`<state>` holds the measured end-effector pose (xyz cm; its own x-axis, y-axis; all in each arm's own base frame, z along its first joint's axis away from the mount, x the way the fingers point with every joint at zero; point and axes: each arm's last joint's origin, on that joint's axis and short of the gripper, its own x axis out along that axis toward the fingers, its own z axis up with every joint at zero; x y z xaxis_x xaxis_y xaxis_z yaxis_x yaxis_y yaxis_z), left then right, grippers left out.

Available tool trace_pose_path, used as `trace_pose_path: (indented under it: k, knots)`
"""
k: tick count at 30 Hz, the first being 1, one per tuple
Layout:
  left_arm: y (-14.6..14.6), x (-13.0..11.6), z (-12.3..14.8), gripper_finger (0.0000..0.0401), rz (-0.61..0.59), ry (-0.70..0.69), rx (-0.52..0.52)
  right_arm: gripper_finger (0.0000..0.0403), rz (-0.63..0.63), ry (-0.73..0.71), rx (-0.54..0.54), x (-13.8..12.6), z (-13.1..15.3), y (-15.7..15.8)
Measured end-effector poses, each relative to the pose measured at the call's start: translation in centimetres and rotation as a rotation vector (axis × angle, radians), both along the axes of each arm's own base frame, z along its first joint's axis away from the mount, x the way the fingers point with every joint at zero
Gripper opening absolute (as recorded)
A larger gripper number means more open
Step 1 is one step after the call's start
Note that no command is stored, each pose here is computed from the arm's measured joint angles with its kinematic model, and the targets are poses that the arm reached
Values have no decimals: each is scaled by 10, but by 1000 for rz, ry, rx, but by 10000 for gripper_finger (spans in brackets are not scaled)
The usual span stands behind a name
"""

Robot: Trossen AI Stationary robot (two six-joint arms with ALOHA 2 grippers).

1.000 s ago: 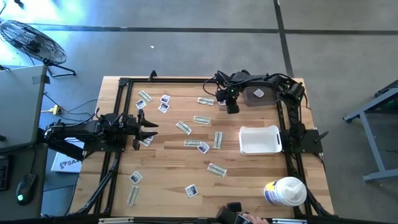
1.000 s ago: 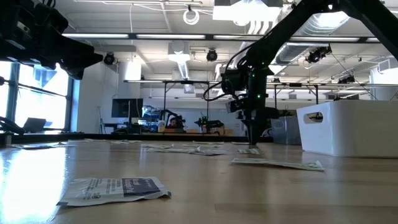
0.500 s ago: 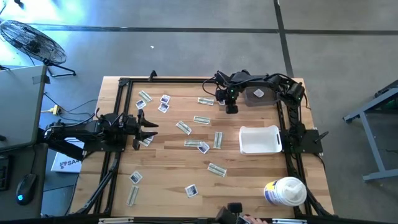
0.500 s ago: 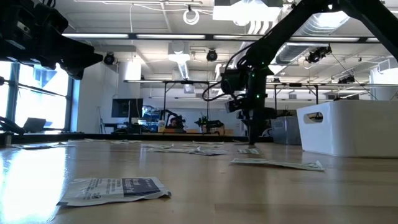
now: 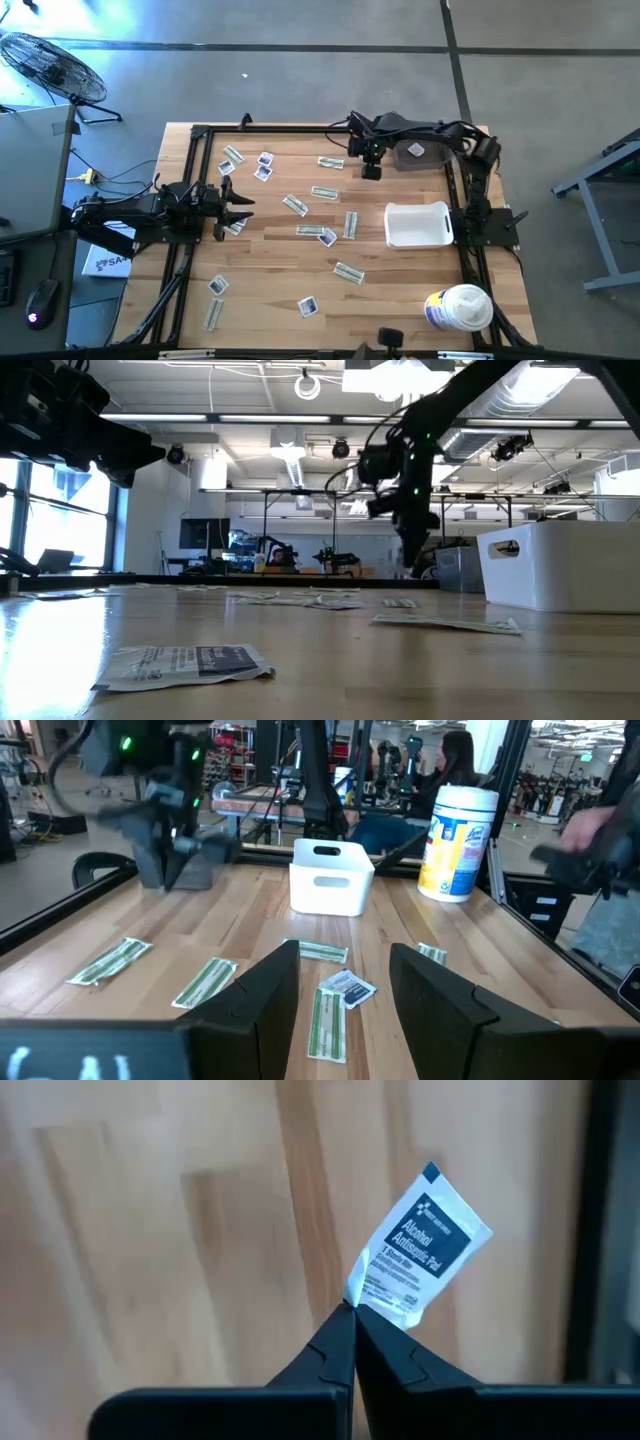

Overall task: Pick & Place First Aid Supplies
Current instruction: Put the alcohol pad into the black bin

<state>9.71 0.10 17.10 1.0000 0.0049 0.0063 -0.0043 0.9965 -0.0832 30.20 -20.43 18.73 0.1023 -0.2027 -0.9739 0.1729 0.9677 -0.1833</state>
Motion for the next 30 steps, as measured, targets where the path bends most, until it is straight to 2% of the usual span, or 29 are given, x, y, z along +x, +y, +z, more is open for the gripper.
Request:
trace_pose_path:
  k: [5, 8, 13, 16, 20, 25, 30]
  knots:
    - [0, 0, 0, 156, 0, 0, 0, 1, -123, -23, -49, -23, 50, 19]
    - [0, 0, 0, 156, 0, 0, 0, 1, -252, -58, -44, -45, 77, 25]
    - [0, 0, 0, 156, 0, 0, 0, 0, -506, -82, -33, -81, 96, 27]
    - [0, 0, 0, 156, 0, 0, 0, 0, -595, -41, 6, -99, 90, 26]
    - [0, 0, 0, 156, 0, 0, 0, 0, -659, 13, 86, -117, 60, 18]
    - [0, 0, 0, 156, 0, 0, 0, 0, -714, -4, 61, -129, 28, 3]
    - [0, 0, 0, 156, 0, 0, 0, 0, -801, -39, 38, -131, 16, -14]
